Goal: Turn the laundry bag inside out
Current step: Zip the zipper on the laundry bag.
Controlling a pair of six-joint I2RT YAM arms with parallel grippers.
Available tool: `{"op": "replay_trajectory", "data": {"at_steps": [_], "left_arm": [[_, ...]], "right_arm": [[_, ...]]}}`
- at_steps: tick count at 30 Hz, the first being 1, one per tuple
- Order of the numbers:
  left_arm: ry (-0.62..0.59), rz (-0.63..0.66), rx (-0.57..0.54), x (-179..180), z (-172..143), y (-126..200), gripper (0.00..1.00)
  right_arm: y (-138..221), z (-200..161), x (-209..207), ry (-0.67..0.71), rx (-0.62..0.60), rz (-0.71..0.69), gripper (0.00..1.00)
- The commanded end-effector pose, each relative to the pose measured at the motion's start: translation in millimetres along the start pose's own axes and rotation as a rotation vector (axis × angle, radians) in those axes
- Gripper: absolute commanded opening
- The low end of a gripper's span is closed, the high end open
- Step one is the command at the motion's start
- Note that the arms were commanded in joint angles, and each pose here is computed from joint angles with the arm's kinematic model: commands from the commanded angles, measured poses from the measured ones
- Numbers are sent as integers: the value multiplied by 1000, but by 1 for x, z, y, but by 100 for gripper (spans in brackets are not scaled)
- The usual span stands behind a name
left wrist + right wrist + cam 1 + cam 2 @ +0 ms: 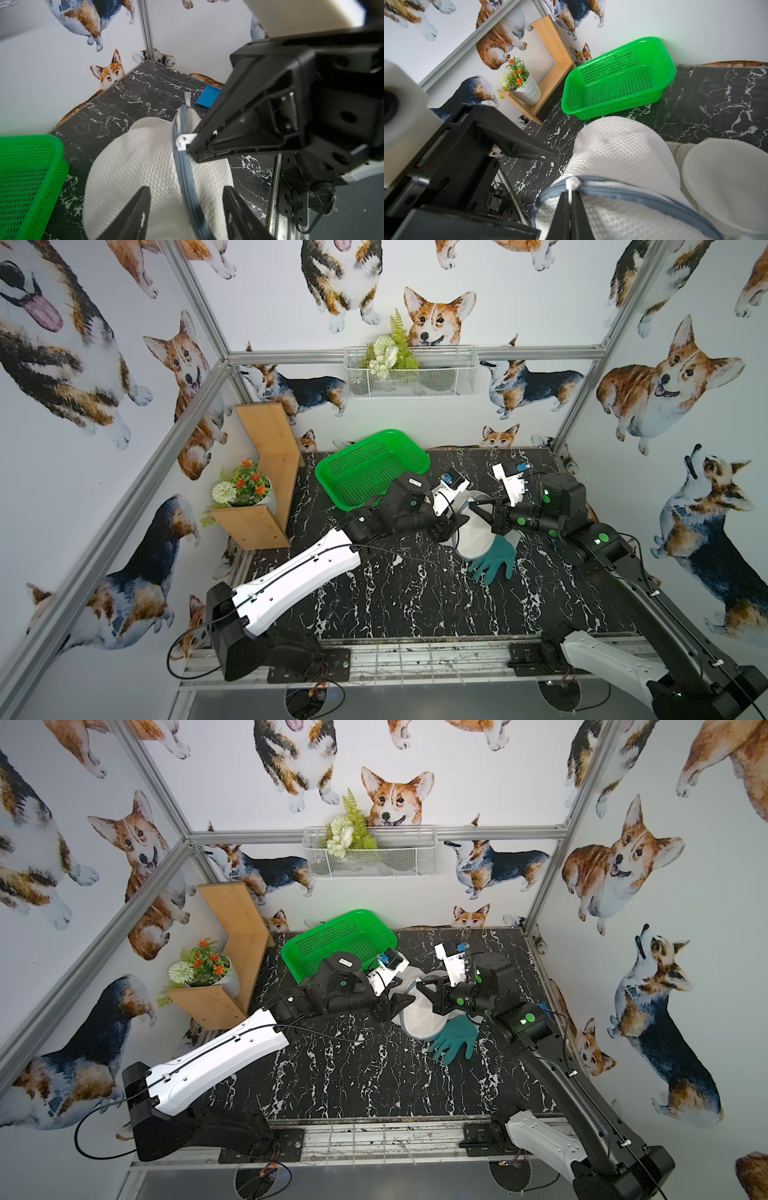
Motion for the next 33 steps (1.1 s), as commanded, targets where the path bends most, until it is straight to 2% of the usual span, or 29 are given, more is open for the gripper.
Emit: {"op": "replay_trajectory", "data": {"at_steps": [1, 9, 14, 22, 33], "left_arm": [[-12, 9, 16, 2, -1, 0, 49], [-20, 14, 0, 3, 3, -1, 21], [-22, 19, -19, 4, 6, 0, 0], [-38, 27, -114, -1, 8, 16, 0], [-73, 32, -290, -6, 19, 40, 0]], "right_arm": [[5, 8, 13, 34, -36, 56, 0], [7, 8, 19, 48, -32, 89, 0], [12, 14, 17, 51, -79, 45, 0], [28, 35, -14, -82, -168, -28, 0], [26, 29, -36, -135, -152, -81, 0]]}}
Point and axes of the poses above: each gripper's point midway between its finger pads, its own y axis back along the fingers, its own x axis along the line the jaws close on, z = x × y, the point moved 5 cm from there along y, back along the fingers, and after that the axes turned 15 degrees about -y, right-handed, at the moved point
